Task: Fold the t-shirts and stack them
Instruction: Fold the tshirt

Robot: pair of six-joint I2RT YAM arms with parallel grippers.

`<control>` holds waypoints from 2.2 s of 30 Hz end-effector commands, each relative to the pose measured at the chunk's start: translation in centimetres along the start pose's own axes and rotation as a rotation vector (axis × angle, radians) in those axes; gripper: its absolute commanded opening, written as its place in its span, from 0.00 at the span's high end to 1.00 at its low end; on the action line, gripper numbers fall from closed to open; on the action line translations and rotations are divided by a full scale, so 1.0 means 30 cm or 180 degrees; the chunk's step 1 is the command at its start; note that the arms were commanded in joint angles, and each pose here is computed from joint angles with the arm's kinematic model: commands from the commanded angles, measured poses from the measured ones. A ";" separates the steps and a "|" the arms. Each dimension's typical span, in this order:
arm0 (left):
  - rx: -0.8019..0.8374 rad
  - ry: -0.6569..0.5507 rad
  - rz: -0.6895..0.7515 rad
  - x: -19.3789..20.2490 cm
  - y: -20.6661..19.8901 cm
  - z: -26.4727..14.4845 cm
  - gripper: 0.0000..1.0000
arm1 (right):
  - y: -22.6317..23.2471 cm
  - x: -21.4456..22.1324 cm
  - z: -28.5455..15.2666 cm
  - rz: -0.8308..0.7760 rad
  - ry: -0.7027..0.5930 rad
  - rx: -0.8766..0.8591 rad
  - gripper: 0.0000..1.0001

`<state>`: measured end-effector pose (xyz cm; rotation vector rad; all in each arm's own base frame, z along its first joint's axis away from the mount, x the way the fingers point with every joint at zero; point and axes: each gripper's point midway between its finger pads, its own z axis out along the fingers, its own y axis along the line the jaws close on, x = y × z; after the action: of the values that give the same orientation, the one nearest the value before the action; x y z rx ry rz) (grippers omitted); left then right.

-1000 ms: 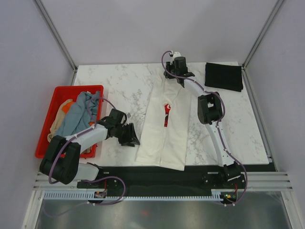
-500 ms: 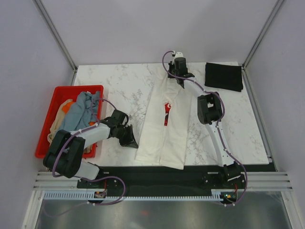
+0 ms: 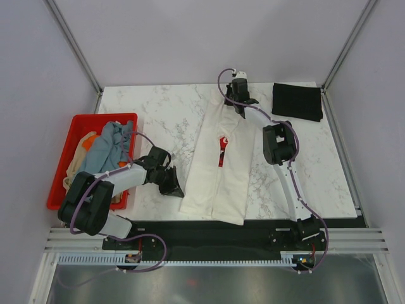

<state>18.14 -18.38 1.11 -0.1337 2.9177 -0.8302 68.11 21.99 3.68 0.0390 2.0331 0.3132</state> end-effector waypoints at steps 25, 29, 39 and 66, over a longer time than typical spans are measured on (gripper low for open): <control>-0.0004 -0.0092 -0.0076 0.025 -0.007 -0.007 0.98 | -0.034 -0.137 -0.101 0.0462 -0.0236 0.0285 1.00; 0.0026 -0.0108 -0.0067 0.025 -0.014 -0.013 0.98 | 0.003 -0.185 -0.099 0.0415 -0.0275 0.0055 0.86; 0.0139 -0.0235 -0.0014 0.000 -0.057 -0.051 0.81 | 0.033 -0.343 -0.241 0.0587 -0.0206 -0.0126 0.56; -0.0065 -0.0056 0.0138 0.106 -0.030 -0.014 0.52 | 0.023 0.203 -1.047 0.0680 0.1583 0.0427 0.47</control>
<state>15.77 -19.53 2.47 -0.0447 2.8683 -0.8373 39.88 18.42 10.89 0.2811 2.5727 0.3891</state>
